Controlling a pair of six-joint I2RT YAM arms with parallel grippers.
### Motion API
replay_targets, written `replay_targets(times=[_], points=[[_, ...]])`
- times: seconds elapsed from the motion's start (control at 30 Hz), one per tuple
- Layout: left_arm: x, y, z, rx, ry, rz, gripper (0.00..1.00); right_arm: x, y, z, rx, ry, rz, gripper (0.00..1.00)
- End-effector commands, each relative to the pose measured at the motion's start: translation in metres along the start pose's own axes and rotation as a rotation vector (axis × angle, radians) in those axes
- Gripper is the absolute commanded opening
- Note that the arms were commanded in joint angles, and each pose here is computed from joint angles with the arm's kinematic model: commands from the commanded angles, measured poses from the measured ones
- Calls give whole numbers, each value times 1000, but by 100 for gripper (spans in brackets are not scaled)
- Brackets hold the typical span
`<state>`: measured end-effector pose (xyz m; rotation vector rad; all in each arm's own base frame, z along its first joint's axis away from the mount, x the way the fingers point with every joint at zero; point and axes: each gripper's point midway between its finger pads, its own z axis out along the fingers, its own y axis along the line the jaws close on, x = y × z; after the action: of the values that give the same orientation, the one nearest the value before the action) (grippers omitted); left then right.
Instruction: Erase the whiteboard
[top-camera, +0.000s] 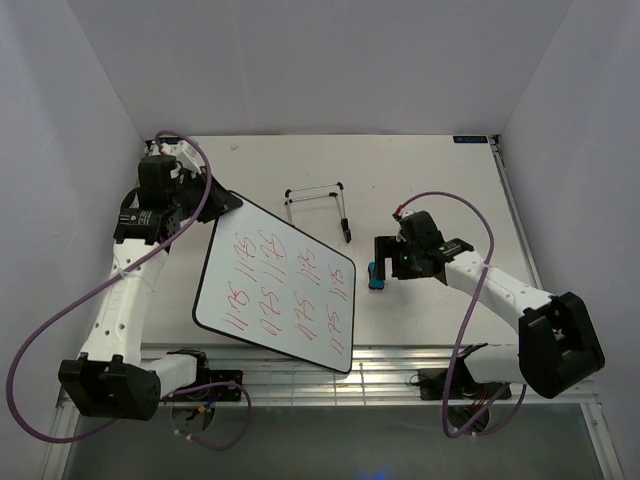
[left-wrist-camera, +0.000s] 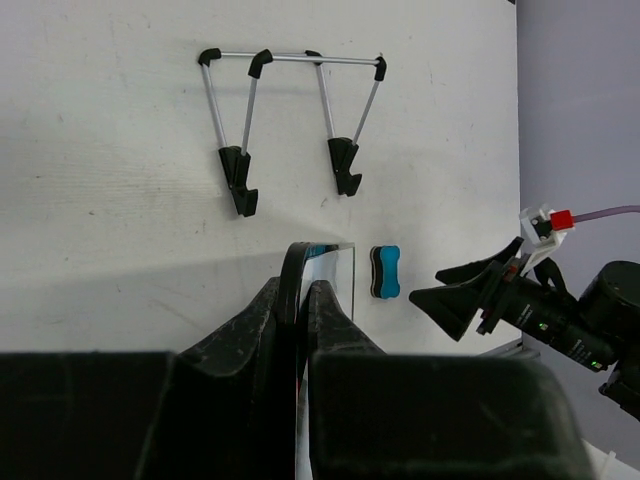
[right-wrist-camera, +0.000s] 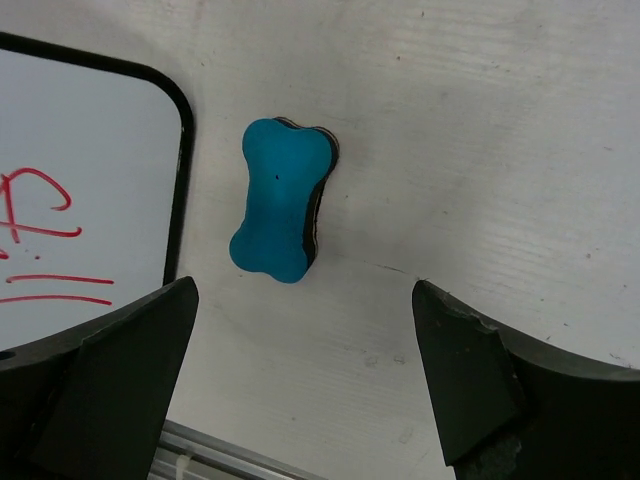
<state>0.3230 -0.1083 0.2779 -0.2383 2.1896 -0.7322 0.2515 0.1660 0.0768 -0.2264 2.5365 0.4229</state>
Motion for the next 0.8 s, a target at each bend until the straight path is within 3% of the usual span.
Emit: replay_targets(times=[0.0, 0.07, 0.17, 0.47, 0.77], points=[[-13, 53, 1, -222, -74, 100, 0, -1, 12, 8, -5, 51, -3, 93], [-13, 59, 3, -227, -71, 91, 0, -5, 14, 12, 22, 61, -25, 100], [-11, 64, 3, -221, -87, 91, 0, -5, 18, 17, 41, 66, -35, 89], [10, 70, 15, -179, -48, 94, 0, -15, 11, 38, 116, 65, -51, 70], [11, 77, 6, -217, -100, 106, 0, -1, 9, 62, 125, 118, -67, 57]])
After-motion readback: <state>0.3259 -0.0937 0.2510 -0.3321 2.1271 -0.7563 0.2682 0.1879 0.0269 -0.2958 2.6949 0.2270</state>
